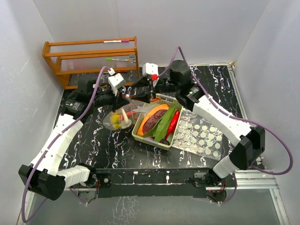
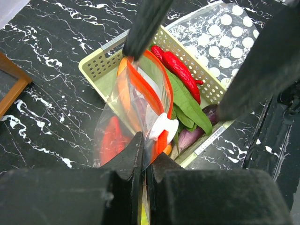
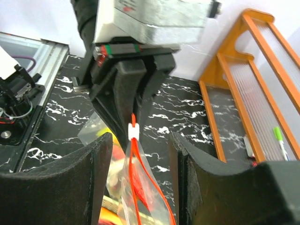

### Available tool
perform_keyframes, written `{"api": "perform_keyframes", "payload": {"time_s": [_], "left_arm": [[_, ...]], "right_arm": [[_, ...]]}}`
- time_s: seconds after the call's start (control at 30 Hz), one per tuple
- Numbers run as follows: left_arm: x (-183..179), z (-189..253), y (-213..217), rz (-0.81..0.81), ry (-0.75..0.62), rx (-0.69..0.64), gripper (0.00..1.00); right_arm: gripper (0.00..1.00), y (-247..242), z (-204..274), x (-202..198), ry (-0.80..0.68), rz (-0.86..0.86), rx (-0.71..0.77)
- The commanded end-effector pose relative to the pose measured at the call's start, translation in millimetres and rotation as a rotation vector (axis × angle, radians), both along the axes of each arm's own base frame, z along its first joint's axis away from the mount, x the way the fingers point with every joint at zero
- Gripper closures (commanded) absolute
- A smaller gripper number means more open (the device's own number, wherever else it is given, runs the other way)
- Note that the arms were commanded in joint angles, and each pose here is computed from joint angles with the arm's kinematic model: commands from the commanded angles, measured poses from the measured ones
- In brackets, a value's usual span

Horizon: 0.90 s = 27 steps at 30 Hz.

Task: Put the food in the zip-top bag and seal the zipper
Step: Zip the zipper food storage bag at the center of the board.

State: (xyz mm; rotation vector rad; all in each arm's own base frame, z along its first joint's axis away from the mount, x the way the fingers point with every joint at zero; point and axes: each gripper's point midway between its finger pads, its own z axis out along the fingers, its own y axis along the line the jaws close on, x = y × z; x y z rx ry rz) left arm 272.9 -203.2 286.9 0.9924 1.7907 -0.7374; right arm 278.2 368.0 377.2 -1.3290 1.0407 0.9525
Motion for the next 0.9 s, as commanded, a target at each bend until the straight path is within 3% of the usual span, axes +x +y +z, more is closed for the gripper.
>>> {"api": "perform_keyframes", "payload": {"time_s": [0.0,0.23,0.87], "left_arm": [[-6.0,24.1,-4.2,-0.038,-0.034,-0.045,1.00],[-7.1,26.0,-3.1,-0.033,-0.046,-0.047,1.00],[-8.7,29.5,-2.6,-0.032,-0.054,-0.054,1.00]], "right_arm": [[0.48,13.8,32.2,-12.4,-0.104,0.065,0.056],[0.54,21.1,25.6,-12.0,-0.074,0.090,0.046],[0.58,30.9,0.8,1.0,0.005,0.085,-0.011]]}}
